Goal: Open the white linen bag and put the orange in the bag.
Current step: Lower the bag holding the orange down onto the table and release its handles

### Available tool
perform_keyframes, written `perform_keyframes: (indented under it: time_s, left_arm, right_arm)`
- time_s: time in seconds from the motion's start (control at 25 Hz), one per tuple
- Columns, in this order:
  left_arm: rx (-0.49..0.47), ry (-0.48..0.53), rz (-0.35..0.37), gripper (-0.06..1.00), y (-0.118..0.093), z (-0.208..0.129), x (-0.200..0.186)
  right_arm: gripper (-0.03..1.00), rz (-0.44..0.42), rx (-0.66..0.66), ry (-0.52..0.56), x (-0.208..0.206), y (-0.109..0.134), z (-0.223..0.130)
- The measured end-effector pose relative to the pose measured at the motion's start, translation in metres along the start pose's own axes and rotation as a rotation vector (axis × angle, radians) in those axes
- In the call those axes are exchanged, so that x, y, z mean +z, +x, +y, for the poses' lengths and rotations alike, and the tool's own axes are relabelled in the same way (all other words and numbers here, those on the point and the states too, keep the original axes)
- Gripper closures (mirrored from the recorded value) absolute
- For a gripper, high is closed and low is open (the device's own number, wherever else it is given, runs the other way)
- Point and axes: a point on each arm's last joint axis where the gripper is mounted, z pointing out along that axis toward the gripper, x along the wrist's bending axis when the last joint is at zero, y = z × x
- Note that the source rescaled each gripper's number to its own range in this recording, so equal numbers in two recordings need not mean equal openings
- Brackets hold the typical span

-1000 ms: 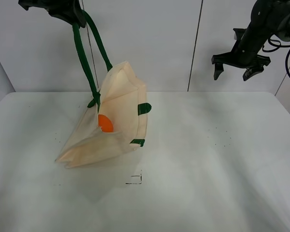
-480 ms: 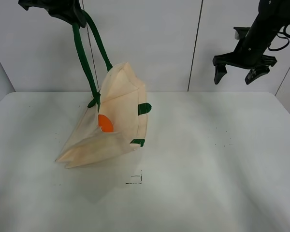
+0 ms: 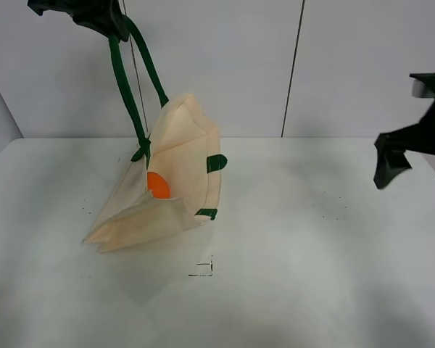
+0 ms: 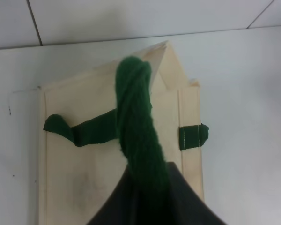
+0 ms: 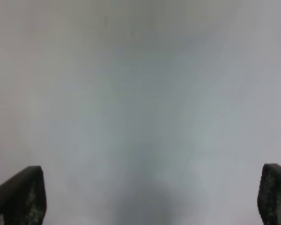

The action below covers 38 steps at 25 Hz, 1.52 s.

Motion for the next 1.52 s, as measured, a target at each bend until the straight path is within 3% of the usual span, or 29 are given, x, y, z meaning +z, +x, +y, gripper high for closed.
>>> perform_keyframes:
  time_s: [0.24, 0.56, 0.6, 0.8, 0.96, 1.52]
  left_arm:
    - [0.0, 0.0, 0.0, 0.94, 0.0, 0.0, 0.0]
    - [0.0, 0.0, 0.0, 0.94, 0.0, 0.0, 0.0]
    - [0.0, 0.0, 0.0, 0.94, 0.0, 0.0, 0.0]
    - [0.0, 0.0, 0.0, 0.94, 0.0, 0.0, 0.0]
    - [0.0, 0.0, 0.0, 0.94, 0.0, 0.0, 0.0]
    - [0.0, 0.001, 0.0, 0.94, 0.0, 0.0, 0.0]
  right_arm:
    - [-0.03, -0.001, 0.0, -0.034, -0.002, 0.0, -0.099]
    - [-0.03, -0.004, -0.003, -0.359, 0.003, 0.0, -0.192]
    - [-0.03, -0.004, -0.003, -0.359, 0.003, 0.0, -0.192]
    - [-0.03, -0.014, -0.008, -0.603, -0.017, 0.0, -0.222]
    - [-0.03, -0.014, -0.009, -0.698, -0.023, 0.0, -0.235]
    - [-0.03, -0.03, 0.024, -0.751, -0.025, -0.001, -0.244]
